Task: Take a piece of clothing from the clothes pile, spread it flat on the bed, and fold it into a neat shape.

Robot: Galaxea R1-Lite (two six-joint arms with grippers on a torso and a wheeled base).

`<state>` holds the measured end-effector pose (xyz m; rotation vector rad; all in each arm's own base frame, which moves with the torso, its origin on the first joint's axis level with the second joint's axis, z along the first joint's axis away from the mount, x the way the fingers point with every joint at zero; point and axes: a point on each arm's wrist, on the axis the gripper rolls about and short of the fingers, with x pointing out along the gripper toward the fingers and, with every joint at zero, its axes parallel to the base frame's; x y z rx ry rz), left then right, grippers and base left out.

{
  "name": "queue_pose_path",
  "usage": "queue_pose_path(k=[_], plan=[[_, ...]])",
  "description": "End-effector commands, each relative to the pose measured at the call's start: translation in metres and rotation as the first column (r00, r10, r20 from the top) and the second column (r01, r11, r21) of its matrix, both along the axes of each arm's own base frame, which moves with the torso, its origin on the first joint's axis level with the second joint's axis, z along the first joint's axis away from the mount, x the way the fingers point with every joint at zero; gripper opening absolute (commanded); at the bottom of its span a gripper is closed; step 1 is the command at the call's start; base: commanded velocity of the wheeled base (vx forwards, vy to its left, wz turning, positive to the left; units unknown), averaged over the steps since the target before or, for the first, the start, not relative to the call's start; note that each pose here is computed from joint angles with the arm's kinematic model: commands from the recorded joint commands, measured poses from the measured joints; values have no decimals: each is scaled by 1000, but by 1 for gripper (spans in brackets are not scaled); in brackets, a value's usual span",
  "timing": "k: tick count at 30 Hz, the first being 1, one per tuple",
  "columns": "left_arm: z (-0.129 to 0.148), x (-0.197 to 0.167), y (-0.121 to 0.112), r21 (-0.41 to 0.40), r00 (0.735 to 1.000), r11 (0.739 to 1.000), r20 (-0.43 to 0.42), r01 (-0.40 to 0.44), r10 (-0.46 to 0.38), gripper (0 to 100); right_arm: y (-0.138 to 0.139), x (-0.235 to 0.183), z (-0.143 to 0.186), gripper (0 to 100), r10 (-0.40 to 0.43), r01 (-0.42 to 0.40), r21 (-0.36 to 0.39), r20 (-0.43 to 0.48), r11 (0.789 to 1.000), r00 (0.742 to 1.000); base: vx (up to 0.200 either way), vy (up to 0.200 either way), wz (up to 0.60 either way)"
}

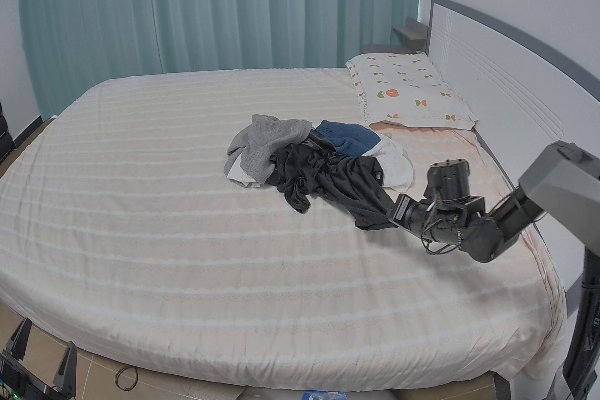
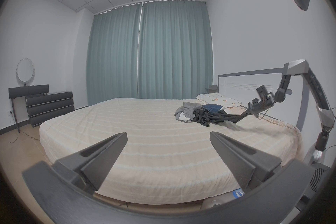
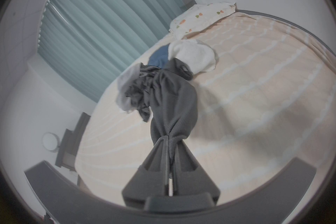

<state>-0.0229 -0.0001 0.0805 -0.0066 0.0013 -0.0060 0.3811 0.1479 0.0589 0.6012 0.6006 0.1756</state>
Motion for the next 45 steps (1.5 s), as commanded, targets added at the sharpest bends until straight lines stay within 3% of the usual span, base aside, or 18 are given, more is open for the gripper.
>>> queue_pose_path(k=[1, 13, 18, 19, 20, 21, 22, 26, 27, 28, 29, 30, 34, 37, 41, 45], plan=[[-5, 0, 0, -1, 1000, 1000, -2, 2, -2, 100, -34, -79, 81, 0, 56, -91, 146, 224, 985, 973, 0, 0, 0], [-5, 0, 0, 42, 1000, 999, 2, 3, -3, 100, -47, -142, 138, 0, 93, -172, 168, 400, 971, 912, 0, 0, 0], [-3, 0, 0, 36, 1000, 999, 18, -2, 1, 100, -55, -167, 173, 0, 85, -206, 177, 526, 962, 847, 0, 0, 0], [17, -4, 0, 4, 995, 1000, 98, -8, 7, 100, -55, -172, 180, 0, 96, -229, 179, 549, 957, 831, 0, 0, 0], [60, -13, 1, -78, 973, 997, 232, 8, 11, 100, -55, -176, 187, 0, 105, -249, 180, 572, 952, 814, 0, 0, 0], [67, -13, 1, -92, 970, 996, 242, 10, 12, 100, -55, -177, 188, 0, 107, -253, 179, 576, 951, 810, 0, 0, 0], [114, -2, 1, -214, 971, 976, 240, 34, 19, 100, -55, -181, 196, 0, 114, -270, 178, 597, 946, 794, 0, 0, 0], [121, 23, 0, -64, 994, 998, 111, 18, -11, 100, -49, -189, 196, 0, 144, -300, 176, 589, 938, 796, 0, 0, 0], [112, 33, -1, -6, 997, 997, 36, 72, -72, 100, -46, -192, 195, 0, 156, -313, 178, 584, 933, 796, 0, 0, 0], [104, 44, -3, -9, 993, 993, -36, 116, -116, 100, -43, -192, 193, 0, 165, -319, 176, 579, 931, 799, 0, 0, 0], [104, 45, -3, -10, 991, 992, -45, 122, -123, 100, -43, -192, 193, 0, 165, -319, 176, 579, 931, 799, 0, 0, 0], [96, 61, -5, -19, 977, 987, -141, 162, -163, 100, -40, -194, 193, 0, 171, -325, 173, 579, 930, 797, 0, 0, 0], [91, 91, -13, -42, 930, 973, -287, 228, -231, 100, -31, -196, 181, 0, 181, -311, 153, 547, 938, 817, 0, 0, 0], [80, 127, -30, -75, 864, 948, -393, 309, -313, 100, -29, -192, 179, 0, 165, -283, 140, 542, 949, 824, 0, 0, 0], [71, 156, -47, -107, 828, 933, -434, 344, -355, 100, -29, -191, 195, 0, 144, -284, 155, 585, 946, 798, 0, 0, 0], [52, 190, -74, -190, 778, 914, -481, 358, -404, 100, -28, -188, 218, 0, 100, -271, 170, 649, 947, 755, 0, 0, 0]])
